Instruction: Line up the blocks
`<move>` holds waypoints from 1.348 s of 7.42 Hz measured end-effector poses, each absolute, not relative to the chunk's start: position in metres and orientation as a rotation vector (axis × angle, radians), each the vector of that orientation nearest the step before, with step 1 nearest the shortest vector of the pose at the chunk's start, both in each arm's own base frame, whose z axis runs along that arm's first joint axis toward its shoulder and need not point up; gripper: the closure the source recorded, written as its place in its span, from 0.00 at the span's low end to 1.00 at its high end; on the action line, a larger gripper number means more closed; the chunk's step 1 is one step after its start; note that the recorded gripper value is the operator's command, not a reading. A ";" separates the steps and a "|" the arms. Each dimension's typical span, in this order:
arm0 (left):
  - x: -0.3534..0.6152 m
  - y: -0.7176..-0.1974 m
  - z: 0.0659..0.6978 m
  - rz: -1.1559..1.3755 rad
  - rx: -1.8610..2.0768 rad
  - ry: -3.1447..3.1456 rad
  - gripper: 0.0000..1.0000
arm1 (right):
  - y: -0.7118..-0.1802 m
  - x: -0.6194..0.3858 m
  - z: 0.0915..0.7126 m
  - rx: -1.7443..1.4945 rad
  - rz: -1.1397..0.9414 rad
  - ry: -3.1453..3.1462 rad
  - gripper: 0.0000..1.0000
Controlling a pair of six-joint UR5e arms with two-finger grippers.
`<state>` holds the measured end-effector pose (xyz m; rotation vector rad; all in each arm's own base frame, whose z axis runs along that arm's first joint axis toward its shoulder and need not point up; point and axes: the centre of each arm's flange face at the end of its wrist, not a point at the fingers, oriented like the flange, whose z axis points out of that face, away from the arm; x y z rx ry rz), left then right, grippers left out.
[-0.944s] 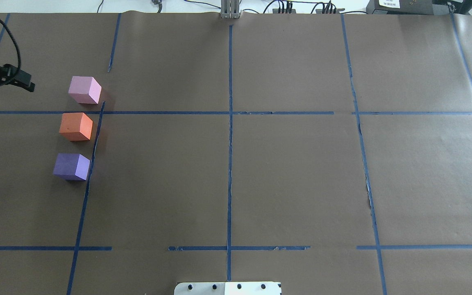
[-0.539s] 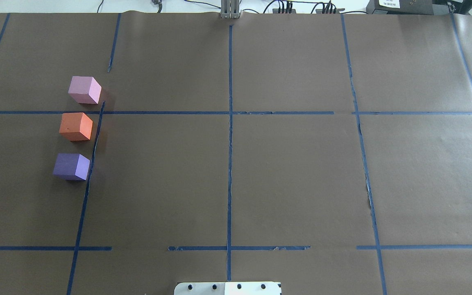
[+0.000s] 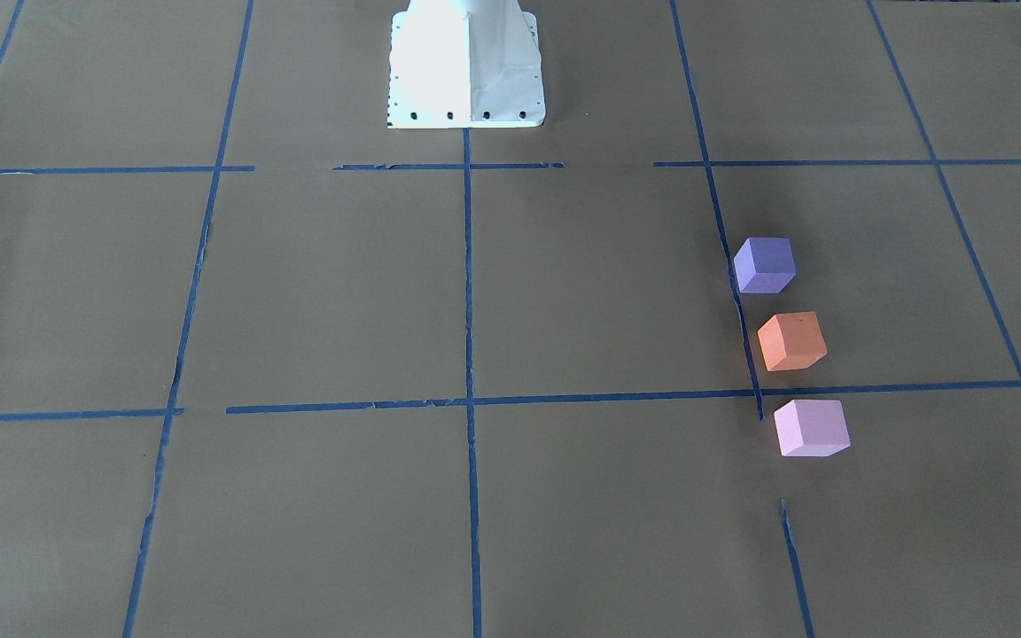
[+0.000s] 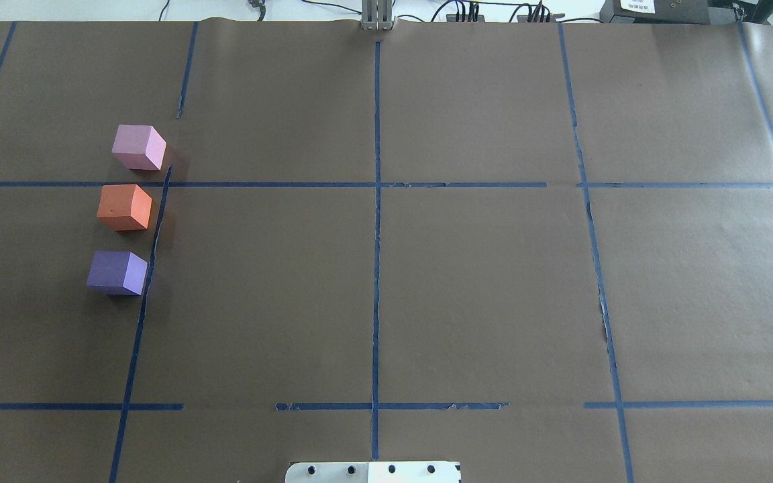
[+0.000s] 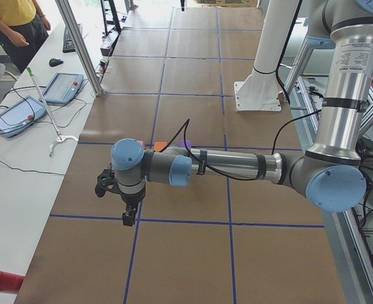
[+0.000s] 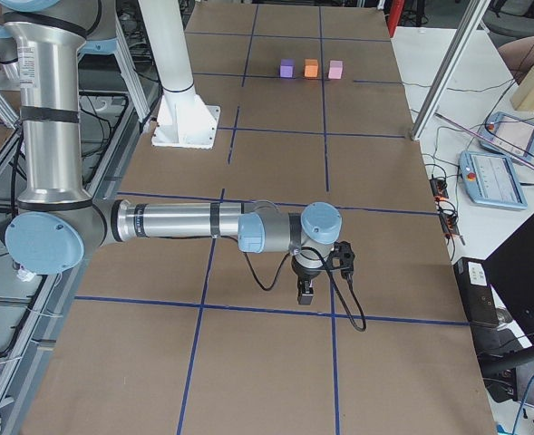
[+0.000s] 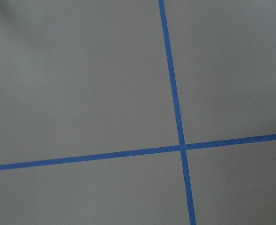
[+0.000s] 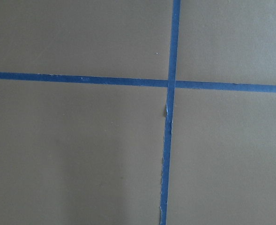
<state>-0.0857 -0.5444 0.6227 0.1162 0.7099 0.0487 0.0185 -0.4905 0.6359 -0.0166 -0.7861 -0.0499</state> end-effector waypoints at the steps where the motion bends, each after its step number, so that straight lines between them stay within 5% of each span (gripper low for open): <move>1: -0.086 -0.542 0.623 0.030 0.064 0.723 0.00 | -0.491 0.018 0.636 -0.016 -0.050 -0.786 0.00; 10: -0.082 -0.537 0.626 0.130 0.061 0.761 0.00 | -0.491 0.018 0.636 -0.016 -0.050 -0.786 0.00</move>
